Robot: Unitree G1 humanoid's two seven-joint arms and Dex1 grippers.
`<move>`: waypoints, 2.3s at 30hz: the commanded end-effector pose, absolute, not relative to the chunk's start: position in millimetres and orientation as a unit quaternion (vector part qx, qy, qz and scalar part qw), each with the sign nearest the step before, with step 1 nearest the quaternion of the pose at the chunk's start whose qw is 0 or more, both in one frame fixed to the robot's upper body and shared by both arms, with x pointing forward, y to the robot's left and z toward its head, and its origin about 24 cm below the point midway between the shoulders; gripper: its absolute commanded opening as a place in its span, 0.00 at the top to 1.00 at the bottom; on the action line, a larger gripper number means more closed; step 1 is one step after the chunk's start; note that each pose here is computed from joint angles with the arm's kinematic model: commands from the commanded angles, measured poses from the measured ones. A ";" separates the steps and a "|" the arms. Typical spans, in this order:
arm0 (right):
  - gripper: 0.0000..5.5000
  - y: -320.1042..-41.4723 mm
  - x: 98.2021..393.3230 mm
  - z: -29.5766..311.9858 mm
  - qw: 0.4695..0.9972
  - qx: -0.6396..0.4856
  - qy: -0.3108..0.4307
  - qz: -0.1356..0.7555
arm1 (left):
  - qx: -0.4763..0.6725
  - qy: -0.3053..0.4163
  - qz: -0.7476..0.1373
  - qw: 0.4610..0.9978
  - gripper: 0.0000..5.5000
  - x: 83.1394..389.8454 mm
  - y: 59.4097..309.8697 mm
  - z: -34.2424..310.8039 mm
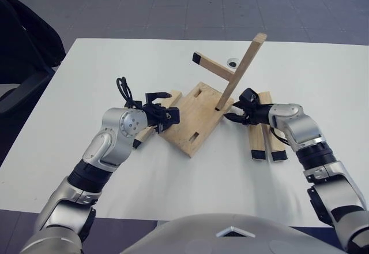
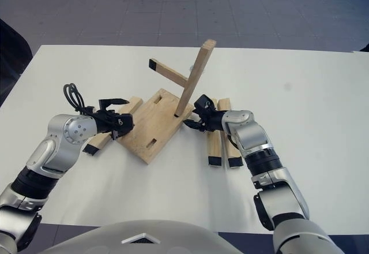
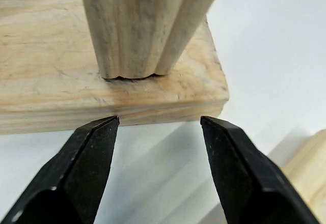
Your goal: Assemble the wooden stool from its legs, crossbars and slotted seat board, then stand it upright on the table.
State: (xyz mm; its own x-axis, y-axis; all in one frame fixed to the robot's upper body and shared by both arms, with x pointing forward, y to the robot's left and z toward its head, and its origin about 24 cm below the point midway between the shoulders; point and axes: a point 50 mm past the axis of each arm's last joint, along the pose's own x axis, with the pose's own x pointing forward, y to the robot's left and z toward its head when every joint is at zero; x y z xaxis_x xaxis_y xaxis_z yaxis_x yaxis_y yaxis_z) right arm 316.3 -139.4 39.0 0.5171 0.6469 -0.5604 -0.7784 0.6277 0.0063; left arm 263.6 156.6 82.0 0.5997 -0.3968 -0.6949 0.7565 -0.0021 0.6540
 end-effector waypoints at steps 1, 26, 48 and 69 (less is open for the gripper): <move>0.46 -122.2 340.7 46.9 0.877 -0.112 0.236 0.402 | 0.528 0.158 -0.479 0.684 0.18 257.1 132.5 71.8; 0.46 -191.4 297.1 117.5 0.970 -0.044 0.083 0.226 | 0.468 0.052 -0.420 0.775 0.18 259.2 124.1 104.2; 0.46 -210.3 143.8 44.8 0.974 0.002 0.213 0.079 | 0.233 -0.130 -0.067 0.962 0.18 257.8 165.2 144.4; 0.62 -236.1 180.0 47.5 0.975 -0.051 0.214 -0.016 | 0.230 -0.114 -0.048 0.965 0.18 258.0 177.9 137.2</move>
State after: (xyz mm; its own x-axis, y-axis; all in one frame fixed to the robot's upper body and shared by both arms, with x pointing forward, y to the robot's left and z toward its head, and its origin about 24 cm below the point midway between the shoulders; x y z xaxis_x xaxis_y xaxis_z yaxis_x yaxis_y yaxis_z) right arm 164.8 -230.0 36.8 0.8770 -0.0334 -0.4794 -0.0239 0.9933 -0.1128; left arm 257.0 174.8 137.8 0.9689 -0.1505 0.1963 0.0436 0.8852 0.4632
